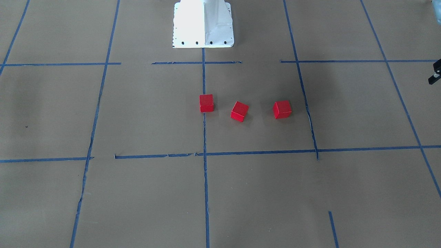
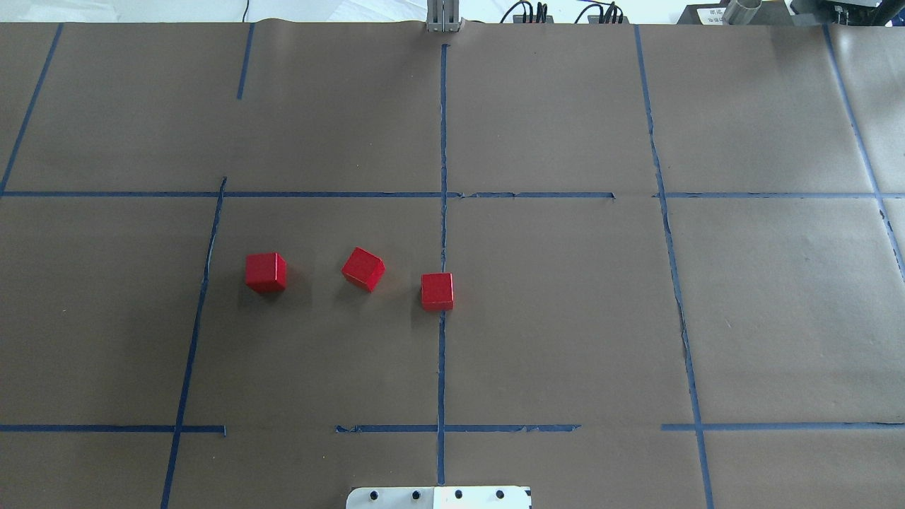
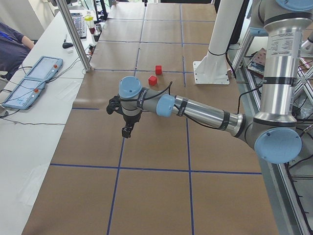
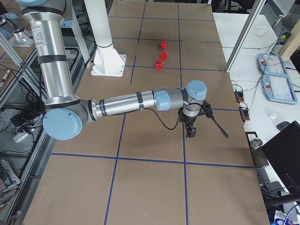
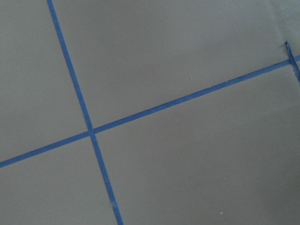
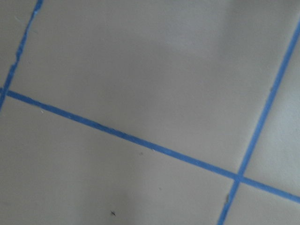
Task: Form red blocks into L shape at center
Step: 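Reach the left gripper to the tilted red cube and grasp it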
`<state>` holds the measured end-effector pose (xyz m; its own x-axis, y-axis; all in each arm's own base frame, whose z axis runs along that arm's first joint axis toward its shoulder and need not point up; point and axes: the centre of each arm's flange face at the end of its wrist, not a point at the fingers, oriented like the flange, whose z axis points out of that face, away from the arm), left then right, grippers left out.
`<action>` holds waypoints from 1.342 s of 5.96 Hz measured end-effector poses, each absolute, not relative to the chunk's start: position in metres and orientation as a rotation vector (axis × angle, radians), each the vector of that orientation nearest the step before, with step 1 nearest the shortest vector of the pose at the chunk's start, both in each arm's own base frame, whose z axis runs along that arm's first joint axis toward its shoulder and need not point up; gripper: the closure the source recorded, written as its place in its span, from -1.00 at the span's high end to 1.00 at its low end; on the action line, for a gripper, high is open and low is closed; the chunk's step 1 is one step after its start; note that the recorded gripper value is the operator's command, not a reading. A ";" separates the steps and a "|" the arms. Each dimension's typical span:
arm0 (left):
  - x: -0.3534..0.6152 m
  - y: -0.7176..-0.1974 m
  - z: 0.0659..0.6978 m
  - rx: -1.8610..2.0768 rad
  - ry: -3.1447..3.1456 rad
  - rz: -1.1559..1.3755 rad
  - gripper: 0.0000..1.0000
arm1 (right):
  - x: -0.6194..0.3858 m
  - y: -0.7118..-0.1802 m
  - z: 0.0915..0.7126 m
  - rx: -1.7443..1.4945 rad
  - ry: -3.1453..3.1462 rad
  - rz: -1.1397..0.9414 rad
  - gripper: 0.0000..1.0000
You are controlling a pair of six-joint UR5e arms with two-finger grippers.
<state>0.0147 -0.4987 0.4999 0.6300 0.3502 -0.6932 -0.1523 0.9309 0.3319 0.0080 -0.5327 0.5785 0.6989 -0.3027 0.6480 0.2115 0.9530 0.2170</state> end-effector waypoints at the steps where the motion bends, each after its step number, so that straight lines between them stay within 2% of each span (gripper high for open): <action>1: 0.051 -0.496 0.476 0.247 0.867 0.314 1.00 | 0.035 -0.493 0.610 0.095 -0.743 -0.232 0.99; 3: 0.160 -0.495 0.392 0.212 0.944 0.351 1.00 | 0.051 -0.456 0.621 0.068 -0.744 -0.156 0.99; 5: 0.285 -0.477 0.312 0.175 0.970 0.370 1.00 | 0.052 -0.452 0.618 0.063 -0.744 -0.125 0.99; 8: 0.460 -0.442 0.241 0.205 0.886 0.299 1.00 | 0.052 -0.451 0.618 0.061 -0.743 -0.121 0.99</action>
<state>0.4597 -0.4415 0.2407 0.5954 0.3394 -0.7282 -0.1709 0.9392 0.2979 0.0525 -0.4510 0.6184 0.7297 -0.1317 0.6710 0.0885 0.9912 0.0983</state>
